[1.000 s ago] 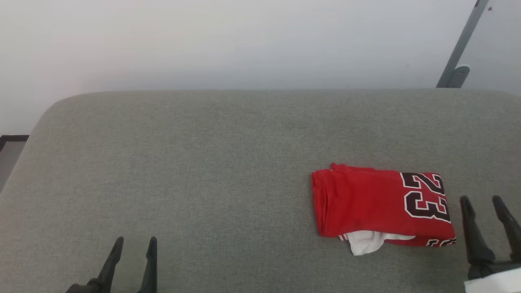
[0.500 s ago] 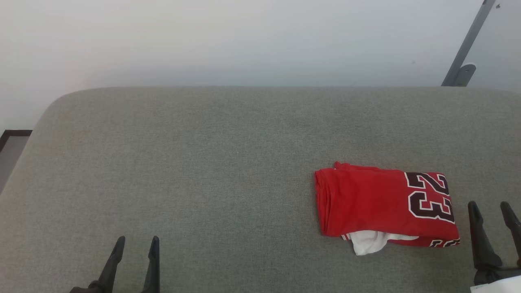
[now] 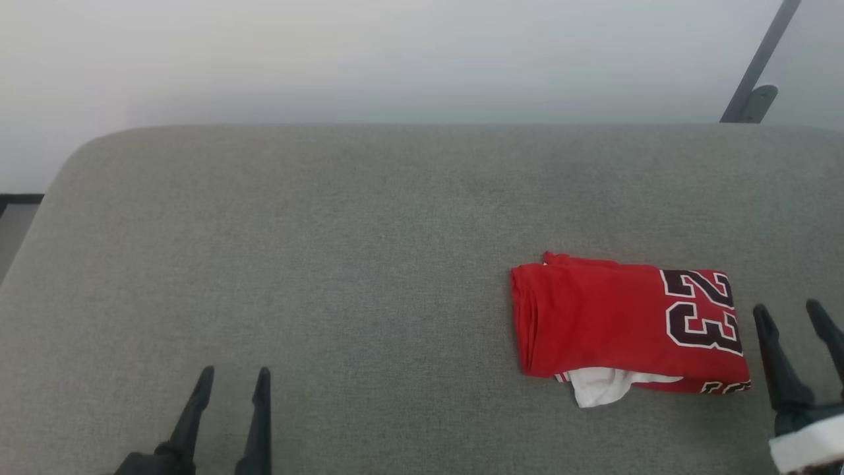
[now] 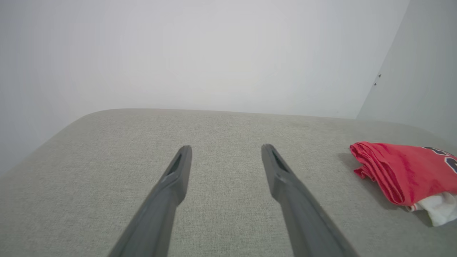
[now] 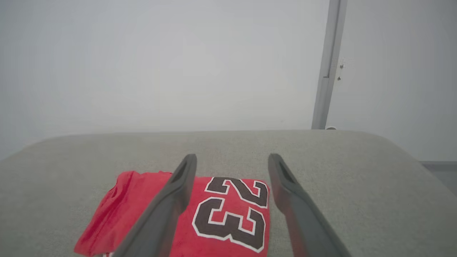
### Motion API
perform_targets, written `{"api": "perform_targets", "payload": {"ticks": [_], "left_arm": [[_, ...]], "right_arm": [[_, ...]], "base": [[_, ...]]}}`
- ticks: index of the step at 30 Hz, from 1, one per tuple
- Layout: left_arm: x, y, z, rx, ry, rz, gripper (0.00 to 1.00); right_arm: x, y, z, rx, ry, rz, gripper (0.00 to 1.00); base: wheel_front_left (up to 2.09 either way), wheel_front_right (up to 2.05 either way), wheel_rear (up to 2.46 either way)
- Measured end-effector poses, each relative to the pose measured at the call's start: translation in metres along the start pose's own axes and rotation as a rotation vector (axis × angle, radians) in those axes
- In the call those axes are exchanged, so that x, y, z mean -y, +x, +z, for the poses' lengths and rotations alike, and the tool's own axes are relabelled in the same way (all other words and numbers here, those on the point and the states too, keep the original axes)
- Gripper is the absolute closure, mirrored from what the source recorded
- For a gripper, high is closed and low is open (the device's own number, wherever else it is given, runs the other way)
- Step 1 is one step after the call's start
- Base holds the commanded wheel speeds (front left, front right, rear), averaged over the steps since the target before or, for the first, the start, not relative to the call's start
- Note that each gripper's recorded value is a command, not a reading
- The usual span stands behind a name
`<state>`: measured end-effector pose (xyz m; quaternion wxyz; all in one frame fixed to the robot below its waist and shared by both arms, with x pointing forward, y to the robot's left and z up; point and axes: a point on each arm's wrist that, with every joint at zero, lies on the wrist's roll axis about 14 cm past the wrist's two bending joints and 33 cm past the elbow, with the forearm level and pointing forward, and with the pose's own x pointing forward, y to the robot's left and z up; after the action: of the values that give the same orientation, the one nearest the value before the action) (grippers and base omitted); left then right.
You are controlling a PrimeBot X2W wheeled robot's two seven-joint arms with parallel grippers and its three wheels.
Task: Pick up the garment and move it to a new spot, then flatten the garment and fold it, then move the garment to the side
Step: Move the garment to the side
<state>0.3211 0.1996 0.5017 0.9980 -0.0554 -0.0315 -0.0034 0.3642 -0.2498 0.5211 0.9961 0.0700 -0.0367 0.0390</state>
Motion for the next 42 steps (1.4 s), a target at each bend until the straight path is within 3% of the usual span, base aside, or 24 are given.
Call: {"api": "perform_targets", "payload": {"ticks": [13, 18, 23, 34, 36, 38, 40, 42], "left_arm": [[0.017, 0.028, 0.001, 0.012, -0.009, -0.052, 0.0], [0.023, 0.039, -0.004, 0.001, -0.015, -0.072, 0.0], [0.022, 0.05, -0.007, -0.001, -0.014, -0.069, 0.0], [0.024, 0.073, -0.019, -0.02, -0.011, -0.077, 0.0], [0.026, 0.078, -0.021, -0.019, -0.015, -0.083, 0.0], [0.025, 0.084, -0.022, -0.016, -0.001, -0.084, 0.0], [0.025, 0.088, -0.023, -0.017, 0.015, -0.091, 0.0], [0.024, 0.092, -0.025, -0.019, 0.018, -0.092, 0.0]], "right_arm": [[0.021, 0.05, -0.036, -0.303, -0.105, 0.08, 0.0], [0.03, 0.054, -0.077, -0.535, -0.126, 0.097, 0.0], [0.034, 0.053, -0.109, -0.737, -0.125, 0.116, 0.0], [0.034, 0.055, -0.146, -0.974, -0.059, 0.127, 0.0], [0.032, 0.056, -0.149, -1.0, -0.054, 0.136, 0.53], [0.032, 0.058, -0.152, -1.018, -0.051, 0.143, 0.82], [0.031, 0.06, -0.154, -1.025, -0.052, 0.151, 0.98], [0.03, 0.063, -0.156, -1.028, -0.045, 0.156, 1.0]], "base": [[0.0, 0.0, 0.0], [0.0, 0.0, 0.0], [0.0, 0.0, 0.0], [0.0, 0.0, 0.0], [0.0, 0.0, 0.0], [0.0, 0.0, 0.0], [0.0, 0.0, 0.0], [0.0, 0.0, 0.0]]}}
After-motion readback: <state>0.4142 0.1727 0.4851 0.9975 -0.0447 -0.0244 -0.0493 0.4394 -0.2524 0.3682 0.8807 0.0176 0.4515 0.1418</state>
